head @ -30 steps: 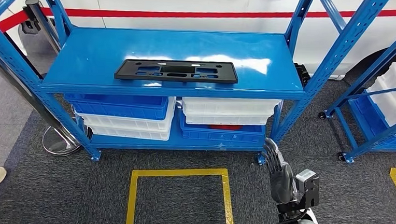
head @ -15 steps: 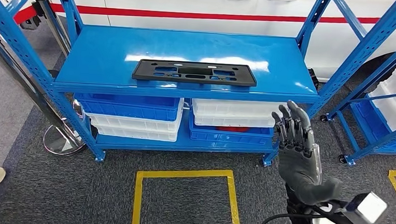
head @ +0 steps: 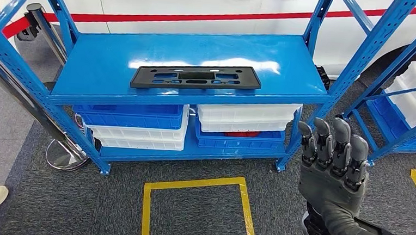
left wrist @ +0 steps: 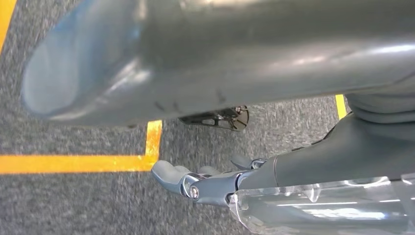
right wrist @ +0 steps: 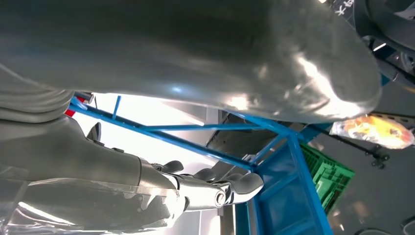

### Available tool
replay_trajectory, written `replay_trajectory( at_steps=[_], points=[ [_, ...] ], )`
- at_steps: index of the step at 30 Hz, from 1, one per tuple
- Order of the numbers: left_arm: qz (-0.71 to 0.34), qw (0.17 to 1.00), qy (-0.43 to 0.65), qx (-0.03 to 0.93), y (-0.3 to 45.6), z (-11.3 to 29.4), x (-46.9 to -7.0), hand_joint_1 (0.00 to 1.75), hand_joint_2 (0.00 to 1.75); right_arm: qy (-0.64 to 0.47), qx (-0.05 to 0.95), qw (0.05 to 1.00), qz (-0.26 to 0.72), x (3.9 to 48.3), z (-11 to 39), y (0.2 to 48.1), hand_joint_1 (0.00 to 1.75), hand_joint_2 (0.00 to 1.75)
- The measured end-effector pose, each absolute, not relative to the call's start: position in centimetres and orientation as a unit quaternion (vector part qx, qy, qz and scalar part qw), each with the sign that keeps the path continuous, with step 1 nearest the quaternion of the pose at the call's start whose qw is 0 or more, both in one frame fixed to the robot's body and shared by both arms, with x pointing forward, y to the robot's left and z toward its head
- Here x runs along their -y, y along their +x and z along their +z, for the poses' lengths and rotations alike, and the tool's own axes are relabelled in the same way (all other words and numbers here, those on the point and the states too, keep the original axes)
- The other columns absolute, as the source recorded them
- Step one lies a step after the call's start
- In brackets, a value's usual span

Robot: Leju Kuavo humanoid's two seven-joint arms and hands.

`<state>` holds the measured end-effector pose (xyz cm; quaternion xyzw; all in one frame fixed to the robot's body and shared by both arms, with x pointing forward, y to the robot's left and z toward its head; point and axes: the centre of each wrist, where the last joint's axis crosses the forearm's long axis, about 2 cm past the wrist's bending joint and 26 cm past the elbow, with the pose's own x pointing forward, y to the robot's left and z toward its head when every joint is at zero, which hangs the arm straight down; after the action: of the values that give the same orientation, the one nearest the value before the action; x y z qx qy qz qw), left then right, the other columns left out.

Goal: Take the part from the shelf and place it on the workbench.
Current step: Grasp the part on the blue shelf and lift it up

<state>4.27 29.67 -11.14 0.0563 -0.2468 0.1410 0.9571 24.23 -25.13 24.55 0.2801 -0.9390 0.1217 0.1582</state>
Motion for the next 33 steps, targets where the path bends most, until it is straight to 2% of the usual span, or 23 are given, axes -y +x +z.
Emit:
replay_trajectory(
  at_steps=[33],
  points=[
    [0.16, 0.953, 0.046, 0.252, 4.1, -11.2, -29.3, 0.0, 0.0, 0.287, 0.934, 0.162, 0.135, 23.7, 24.4, 23.9, 0.0, 0.0]
  ],
)
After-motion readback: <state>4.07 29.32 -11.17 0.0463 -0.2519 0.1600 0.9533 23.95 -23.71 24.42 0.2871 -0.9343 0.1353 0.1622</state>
